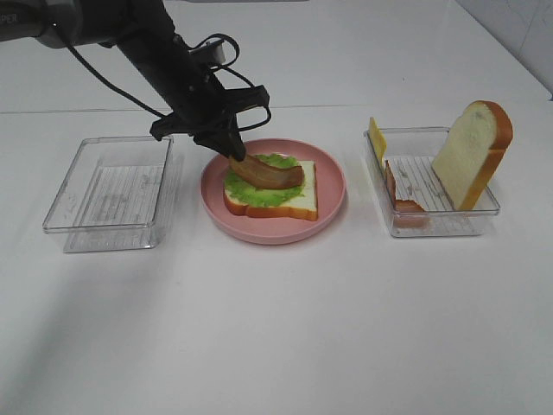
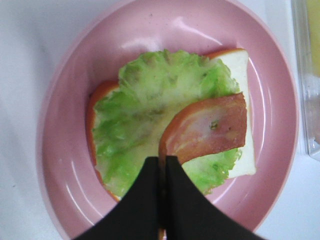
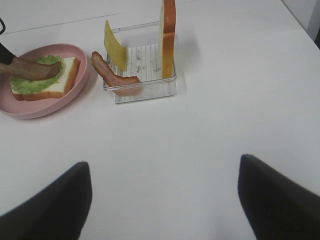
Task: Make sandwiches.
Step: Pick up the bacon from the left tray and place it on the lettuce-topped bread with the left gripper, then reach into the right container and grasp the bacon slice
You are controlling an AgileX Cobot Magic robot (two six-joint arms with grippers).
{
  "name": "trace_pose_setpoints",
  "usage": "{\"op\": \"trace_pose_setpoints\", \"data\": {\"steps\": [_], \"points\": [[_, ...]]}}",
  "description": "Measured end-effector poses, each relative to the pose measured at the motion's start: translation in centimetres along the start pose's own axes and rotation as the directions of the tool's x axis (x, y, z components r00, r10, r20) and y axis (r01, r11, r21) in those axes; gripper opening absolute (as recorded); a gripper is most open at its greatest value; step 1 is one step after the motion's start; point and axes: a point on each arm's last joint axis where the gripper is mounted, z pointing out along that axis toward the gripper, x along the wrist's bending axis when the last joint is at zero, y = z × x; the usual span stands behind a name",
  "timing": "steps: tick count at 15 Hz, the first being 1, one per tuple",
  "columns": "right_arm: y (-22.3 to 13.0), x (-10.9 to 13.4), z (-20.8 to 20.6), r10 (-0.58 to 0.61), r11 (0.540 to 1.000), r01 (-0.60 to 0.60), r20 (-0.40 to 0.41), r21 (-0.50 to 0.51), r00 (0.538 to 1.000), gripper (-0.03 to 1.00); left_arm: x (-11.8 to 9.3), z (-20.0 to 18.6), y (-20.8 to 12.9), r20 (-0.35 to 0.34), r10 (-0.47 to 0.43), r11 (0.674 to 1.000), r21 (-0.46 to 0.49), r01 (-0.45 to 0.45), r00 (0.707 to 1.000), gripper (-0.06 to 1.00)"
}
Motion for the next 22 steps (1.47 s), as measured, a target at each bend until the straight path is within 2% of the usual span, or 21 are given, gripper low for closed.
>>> {"op": "trace_pose_setpoints", "data": {"steps": [2,3,4,6,7,10,12,13,14,15,17,18,20,22], "points": [[0.0,0.0,0.0,0.000,1.000,0.000,0.000,0.000,1.000,0.75,0.0,-0.2,0.0,-0.011,-0.004,1.000,-0.005,0.004,1.000,0.07],[0.0,0.0,0.0,0.000,1.000,0.000,0.000,0.000,1.000,0.75,0.0,-0.3,0.1,-0.012,-0.004,1.000,-0.006,0.004,1.000,0.19],[0.0,0.0,0.0,0.000,1.000,0.000,0.000,0.000,1.000,0.75,0.0,-0.4,0.1,-0.013,-0.003,1.000,-0.008,0.003,1.000,0.35],[0.0,0.0,0.0,0.000,1.000,0.000,0.000,0.000,1.000,0.75,-0.4,-1.2,0.1,-0.011,0.011,1.000,-0.015,-0.011,1.000,0.81],[0.0,0.0,0.0,0.000,1.000,0.000,0.000,0.000,1.000,0.75,-0.8,-1.9,0.2,-0.007,0.032,0.999,-0.021,-0.032,0.999,0.92],[0.0,0.0,0.0,0.000,1.000,0.000,0.000,0.000,1.000,0.75,-2.0,-5.8,0.2,-0.049,0.122,0.990,-0.059,-0.125,0.991,0.99],[0.0,0.0,0.0,0.000,1.000,0.000,0.000,0.000,1.000,0.75,-3.1,-10.0,-0.1,-0.109,0.170,0.979,-0.091,-0.180,0.979,0.99],[0.0,0.0,0.0,0.000,1.000,0.000,0.000,0.000,1.000,0.75,-3.8,-13.5,-0.7,-0.167,0.185,0.973,-0.108,-0.204,0.969,0.99],[0.0,0.0,0.0,0.000,1.000,0.000,0.000,0.000,1.000,0.75,-4.0,-14.7,-1.0,-0.184,0.186,0.972,-0.110,-0.209,0.965,0.99],[0.0,0.0,0.0,0.000,1.000,0.000,0.000,0.000,1.000,0.75,-4.7,-18.3,-1.8,-0.232,0.192,0.962,-0.146,-0.229,0.954,0.99],[0.0,0.0,0.0,0.000,1.000,0.000,0.000,0.000,1.000,0.75,-5.7,-22.1,-2.7,-0.261,0.200,0.940,-0.222,-0.260,0.944,0.99],[0.0,0.0,0.0,0.000,1.000,0.000,0.000,0.000,1.000,0.75,-6.6,-25.5,-3.8,-0.269,0.208,0.915,-0.287,-0.285,0.940,0.99],[0.0,0.0,0.0,0.000,1.000,0.000,0.000,0.000,1.000,0.75,-7.6,-29.1,-5.3,-0.261,0.217,0.883,-0.358,-0.303,0.941,0.99],[0.0,0.0,0.0,0.000,1.000,0.000,0.000,0.000,1.000,0.75,-8.6,-33.4,-7.8,-0.252,0.230,0.837,-0.441,-0.323,0.940,0.99]]}}
